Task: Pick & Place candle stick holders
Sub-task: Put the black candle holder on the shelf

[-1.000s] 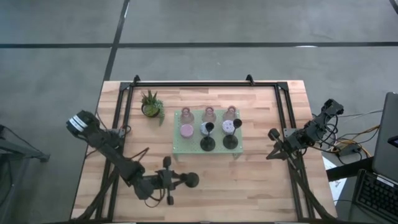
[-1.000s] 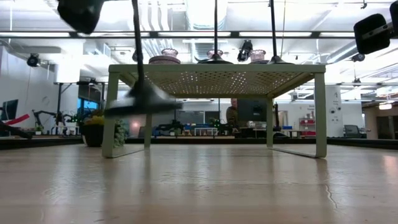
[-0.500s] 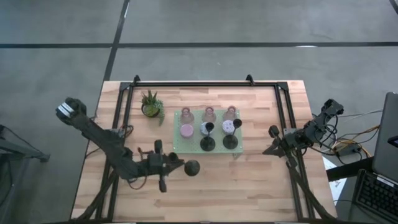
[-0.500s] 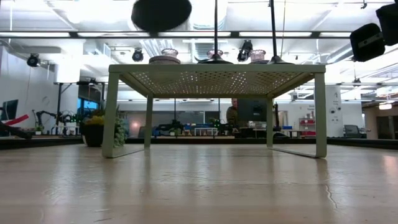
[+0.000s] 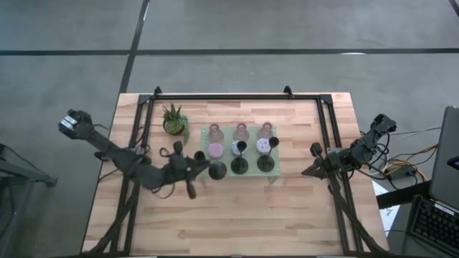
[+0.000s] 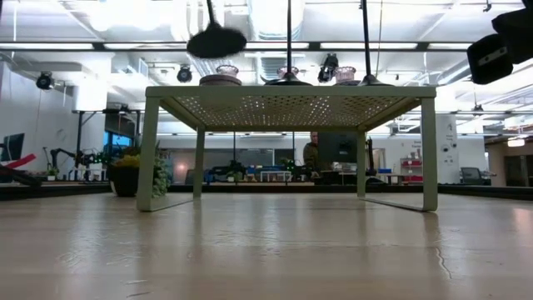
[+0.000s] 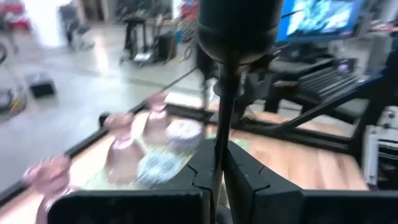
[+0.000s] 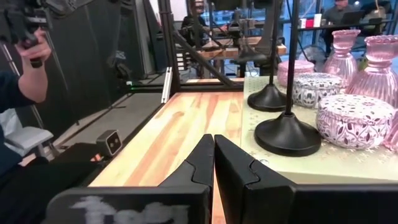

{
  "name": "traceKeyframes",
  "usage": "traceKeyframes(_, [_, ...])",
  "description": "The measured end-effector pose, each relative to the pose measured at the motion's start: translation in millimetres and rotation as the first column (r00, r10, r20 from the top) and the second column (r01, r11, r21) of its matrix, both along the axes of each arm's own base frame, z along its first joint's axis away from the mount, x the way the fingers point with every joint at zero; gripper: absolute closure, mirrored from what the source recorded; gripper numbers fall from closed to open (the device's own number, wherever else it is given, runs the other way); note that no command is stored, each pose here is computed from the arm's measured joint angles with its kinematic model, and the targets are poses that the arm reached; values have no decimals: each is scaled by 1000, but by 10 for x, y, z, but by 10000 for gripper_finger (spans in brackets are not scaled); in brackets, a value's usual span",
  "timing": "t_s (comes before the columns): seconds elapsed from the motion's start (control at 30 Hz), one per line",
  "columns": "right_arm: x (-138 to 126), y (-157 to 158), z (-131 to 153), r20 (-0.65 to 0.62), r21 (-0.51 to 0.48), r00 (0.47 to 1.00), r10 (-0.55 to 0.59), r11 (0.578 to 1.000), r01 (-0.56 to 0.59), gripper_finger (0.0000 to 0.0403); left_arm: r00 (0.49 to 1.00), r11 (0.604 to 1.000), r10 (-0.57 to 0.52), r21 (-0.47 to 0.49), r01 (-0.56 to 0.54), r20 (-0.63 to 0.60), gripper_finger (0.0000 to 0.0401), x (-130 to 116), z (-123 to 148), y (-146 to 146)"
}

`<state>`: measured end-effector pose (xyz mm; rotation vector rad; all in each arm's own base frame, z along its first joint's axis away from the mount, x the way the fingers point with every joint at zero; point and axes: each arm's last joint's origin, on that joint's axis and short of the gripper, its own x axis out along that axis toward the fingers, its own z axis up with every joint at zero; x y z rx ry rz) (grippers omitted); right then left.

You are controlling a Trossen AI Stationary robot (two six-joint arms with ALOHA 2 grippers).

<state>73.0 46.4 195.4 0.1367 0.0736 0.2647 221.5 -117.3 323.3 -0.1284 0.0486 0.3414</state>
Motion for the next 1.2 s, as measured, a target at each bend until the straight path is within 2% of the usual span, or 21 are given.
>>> traceKeyframes(0.1, [0, -1, 0, -1, 4, 1000, -2, 1000, 2, 394, 999, 999, 21, -43, -22, -31, 382, 46, -60, 85])
traceKeyframes(0.23, [0, -1, 0, -1, 2, 1000, -3, 1000, 3, 394, 995, 998, 59, -31, -61, -86, 382, 85, -138, 159])
traceKeyframes(0.53, [0, -1, -2, -3, 8, 1000, -3, 1000, 3, 394, 989, 995, 74, -64, -83, -128, 382, 105, -213, 208])
traceKeyframes(1.2, [1, -1, -3, -4, 12, 1000, -8, 1000, 8, 394, 981, 993, 107, -40, -115, -160, 373, 221, -298, 280])
